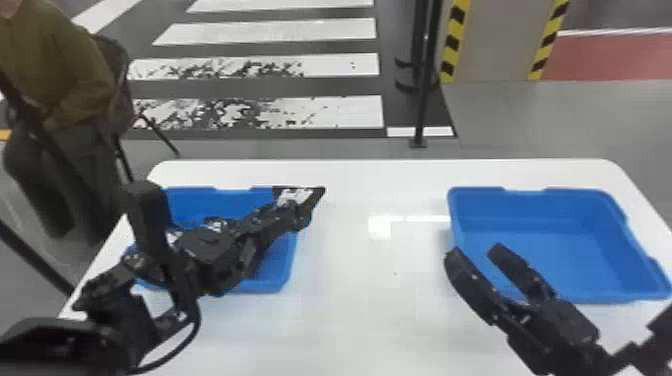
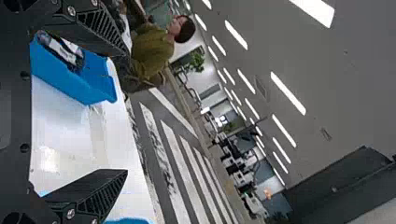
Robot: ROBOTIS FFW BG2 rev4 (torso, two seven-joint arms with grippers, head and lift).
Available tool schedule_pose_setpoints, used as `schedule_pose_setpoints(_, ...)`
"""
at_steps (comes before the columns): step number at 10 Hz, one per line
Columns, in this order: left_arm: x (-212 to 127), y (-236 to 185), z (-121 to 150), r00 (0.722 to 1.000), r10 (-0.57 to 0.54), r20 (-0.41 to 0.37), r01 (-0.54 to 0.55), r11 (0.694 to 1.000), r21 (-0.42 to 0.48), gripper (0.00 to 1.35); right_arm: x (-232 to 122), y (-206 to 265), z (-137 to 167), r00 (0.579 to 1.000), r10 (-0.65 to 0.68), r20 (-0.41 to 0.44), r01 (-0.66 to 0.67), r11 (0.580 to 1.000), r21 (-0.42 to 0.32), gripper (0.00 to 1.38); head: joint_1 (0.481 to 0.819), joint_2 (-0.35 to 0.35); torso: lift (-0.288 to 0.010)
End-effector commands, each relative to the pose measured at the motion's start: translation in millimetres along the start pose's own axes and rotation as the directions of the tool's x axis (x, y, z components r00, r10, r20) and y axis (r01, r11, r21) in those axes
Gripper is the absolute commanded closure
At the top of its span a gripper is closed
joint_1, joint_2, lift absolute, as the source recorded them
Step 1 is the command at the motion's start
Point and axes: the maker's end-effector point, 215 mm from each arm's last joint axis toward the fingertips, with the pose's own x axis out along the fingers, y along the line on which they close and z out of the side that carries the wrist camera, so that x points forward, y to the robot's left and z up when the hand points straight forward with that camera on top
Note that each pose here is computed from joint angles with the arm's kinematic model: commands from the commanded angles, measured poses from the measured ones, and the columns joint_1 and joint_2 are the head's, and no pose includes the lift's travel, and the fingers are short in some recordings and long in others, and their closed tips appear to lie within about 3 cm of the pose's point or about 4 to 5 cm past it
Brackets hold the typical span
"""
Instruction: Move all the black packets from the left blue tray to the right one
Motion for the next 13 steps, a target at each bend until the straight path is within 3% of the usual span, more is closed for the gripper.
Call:
schedule_pose_setpoints(1,5.7,-42.6,-3.3,0.995,-0.094,0.016,0.095,0.995,-0.037,1.20,17.0,7.4,-5.0,0.998,0.062,-0.032,-0.059,0.995,0.080,0.12,0.695,0.065,-0.140)
schedule_pose_setpoints(5,21.1,-119.0,-7.2,0.964,-0.265,0.030,0.267,0.959,-0.095,1.20,49.3,11.6,-5.8,0.988,0.150,-0.042,-0.139,0.972,0.188,0.12,0.695,-0.012,-0.140)
schedule_pose_setpoints(8,23.7,-135.5,-6.2,0.952,-0.304,0.035,0.306,0.946,-0.110,1.20,64.6,19.3,-10.2,0.979,0.196,-0.058,-0.177,0.956,0.235,0.12,0.695,-0.039,-0.140)
schedule_pose_setpoints(11,26.8,-150.1,-5.2,0.941,-0.337,0.035,0.339,0.933,-0.122,1.20,79.9,43.1,-20.3,0.962,0.261,-0.076,-0.229,0.930,0.289,0.13,0.695,-0.022,-0.140)
schedule_pose_setpoints(12,26.9,-151.3,-6.8,0.940,-0.339,0.031,0.341,0.932,-0.125,1.20,82.9,48.7,-20.1,0.958,0.275,-0.076,-0.243,0.926,0.290,0.32,0.695,-0.015,-0.140)
schedule_pose_setpoints(13,27.1,-151.1,-9.2,0.940,-0.339,0.025,0.340,0.932,-0.129,1.20,84.0,51.3,-20.3,0.957,0.281,-0.073,-0.249,0.922,0.295,0.91,0.695,-0.012,-0.140)
